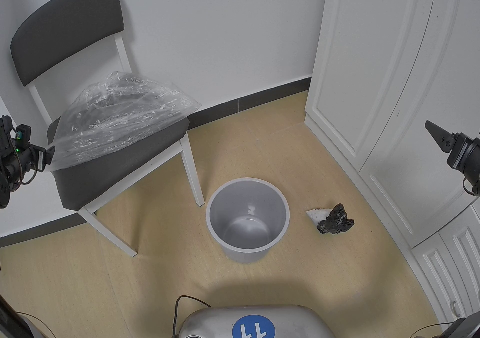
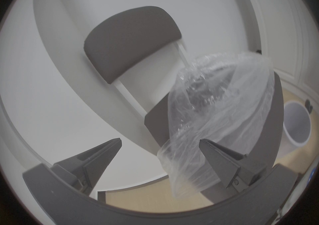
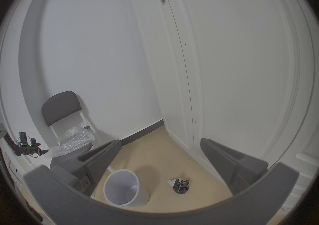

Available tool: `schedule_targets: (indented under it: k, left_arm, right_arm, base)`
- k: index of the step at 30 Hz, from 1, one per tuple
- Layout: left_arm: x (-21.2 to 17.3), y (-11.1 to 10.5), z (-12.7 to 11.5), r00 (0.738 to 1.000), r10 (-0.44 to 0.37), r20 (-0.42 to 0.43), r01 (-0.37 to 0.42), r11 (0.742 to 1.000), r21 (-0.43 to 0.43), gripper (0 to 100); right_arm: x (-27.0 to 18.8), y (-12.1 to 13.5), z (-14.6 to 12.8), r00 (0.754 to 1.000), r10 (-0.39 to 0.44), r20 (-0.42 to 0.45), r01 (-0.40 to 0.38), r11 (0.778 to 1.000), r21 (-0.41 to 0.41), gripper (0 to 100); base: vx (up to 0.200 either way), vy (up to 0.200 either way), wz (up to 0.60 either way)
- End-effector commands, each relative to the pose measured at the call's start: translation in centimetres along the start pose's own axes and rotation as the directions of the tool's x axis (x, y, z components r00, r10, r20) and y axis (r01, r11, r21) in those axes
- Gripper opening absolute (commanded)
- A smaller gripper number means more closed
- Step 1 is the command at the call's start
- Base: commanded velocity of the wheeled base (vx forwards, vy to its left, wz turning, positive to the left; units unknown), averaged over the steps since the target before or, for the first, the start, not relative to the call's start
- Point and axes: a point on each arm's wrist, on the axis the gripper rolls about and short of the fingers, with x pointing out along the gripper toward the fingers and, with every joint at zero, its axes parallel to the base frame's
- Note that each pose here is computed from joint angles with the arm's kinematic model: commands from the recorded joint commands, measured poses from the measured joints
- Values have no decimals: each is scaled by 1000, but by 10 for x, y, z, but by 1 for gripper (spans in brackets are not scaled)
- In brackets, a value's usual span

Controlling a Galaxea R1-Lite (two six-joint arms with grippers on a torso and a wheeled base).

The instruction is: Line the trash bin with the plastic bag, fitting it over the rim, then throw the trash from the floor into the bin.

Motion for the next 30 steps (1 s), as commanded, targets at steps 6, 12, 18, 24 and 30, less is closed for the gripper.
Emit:
schedule_targets:
  k: [6, 12, 18, 24, 30]
  left_arm:
    - [-3, -17, -2, 999, -52, -5, 51, 998, -27, 100]
    - [-2, -49, -12, 987, -154, -46, 154, 988, -13, 100]
    - [8, -71, -14, 982, -184, -50, 185, 983, 3, 100]
    - [23, -75, -10, 994, -113, 9, 113, 994, 4, 100]
    - [24, -61, -1, 996, -76, 38, 77, 997, -22, 100]
  right_arm:
    - [1, 0, 0, 1000, 1, -1, -1, 1000, 0, 100]
    - [0, 0, 0, 1000, 0, 2, 0, 1000, 0, 100]
    - [0, 0, 0, 1000, 0, 2, 0, 1000, 0, 100]
    - [-1, 0, 1, 1000, -2, 6, 2, 1000, 1, 100]
    - [0, -1, 1, 1000, -7, 5, 7, 1000, 0, 100]
  base:
    - [0, 0, 0]
    - [0, 0, 0]
    - [0, 0, 0]
    - [0, 0, 0]
    - [0, 0, 0]
